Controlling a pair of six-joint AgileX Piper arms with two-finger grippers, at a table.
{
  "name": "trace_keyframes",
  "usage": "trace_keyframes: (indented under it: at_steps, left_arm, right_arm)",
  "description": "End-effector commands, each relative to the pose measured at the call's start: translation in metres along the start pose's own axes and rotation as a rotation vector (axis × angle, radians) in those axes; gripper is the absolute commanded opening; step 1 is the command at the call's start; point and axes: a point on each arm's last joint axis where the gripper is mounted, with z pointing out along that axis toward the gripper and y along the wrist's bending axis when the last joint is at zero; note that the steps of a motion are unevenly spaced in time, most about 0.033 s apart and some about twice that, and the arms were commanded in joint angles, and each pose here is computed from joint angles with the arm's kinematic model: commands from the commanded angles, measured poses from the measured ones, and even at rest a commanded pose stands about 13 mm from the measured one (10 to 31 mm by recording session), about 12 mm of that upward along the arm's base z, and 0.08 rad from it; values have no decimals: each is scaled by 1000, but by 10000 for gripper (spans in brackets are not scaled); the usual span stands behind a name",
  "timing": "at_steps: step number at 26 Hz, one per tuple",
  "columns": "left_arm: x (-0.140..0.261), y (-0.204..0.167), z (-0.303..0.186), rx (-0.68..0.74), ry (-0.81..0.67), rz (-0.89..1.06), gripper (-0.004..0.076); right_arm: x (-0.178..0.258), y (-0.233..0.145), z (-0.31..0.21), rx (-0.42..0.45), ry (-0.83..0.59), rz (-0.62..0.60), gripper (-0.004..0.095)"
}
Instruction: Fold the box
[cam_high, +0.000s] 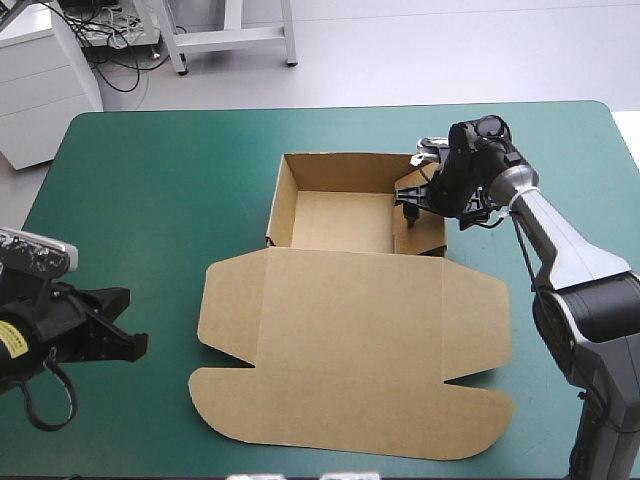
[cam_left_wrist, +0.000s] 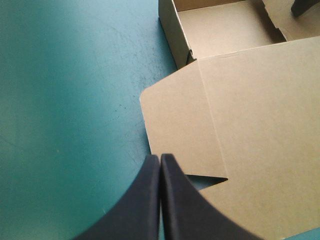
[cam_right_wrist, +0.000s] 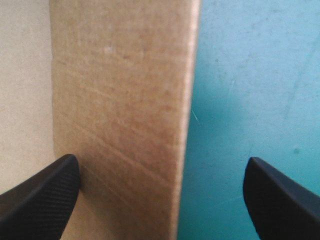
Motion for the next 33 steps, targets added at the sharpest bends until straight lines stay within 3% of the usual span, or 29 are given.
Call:
trace_keyframes:
  at_steps: [1, 6, 9, 10, 12, 15, 23, 27, 31, 33]
  left_arm:
    - [4, 0, -6, 4, -89, -12, -32]
    - [18, 1, -10, 5, -93, -16, -32]
    - [20, 1, -13, 5, -106, -15, -32]
    - [21, 1, -14, 6, -111, -15, -32]
    - [21, 1, -15, 7, -111, -16, -32]
    - [22, 0, -15, 15, -111, -22, -32]
    - [22, 0, -14, 15, -109, -39, -32]
    - [22, 0, -14, 12, -105, -38, -32]
    - [24, 0, -14, 10, -88, -47, -32]
    - [23, 0, -14, 13, -90, -48, -32]
  right_arm:
    - [-4, 0, -26, -21, -94, -9, 809]
    - [-4, 1, -26, -22, -96, -9, 799]
    - [-3, 0, -24, -17, -72, -8, 690]
    - [-2, 0, -22, -13, -56, -8, 628]
    - [0, -1, -17, -3, -14, -8, 398]
    - [0, 1, -14, -19, -5, -11, -15]
    - [-12, 1, -62, -3, -171, -66, -8]
    - [-15, -15, -93, 47, -264, -64, -8]
    - [-18, -77, -132, 105, -360, 22, -8]
    - [-16, -127, -144, 157, -383, 124, -8]
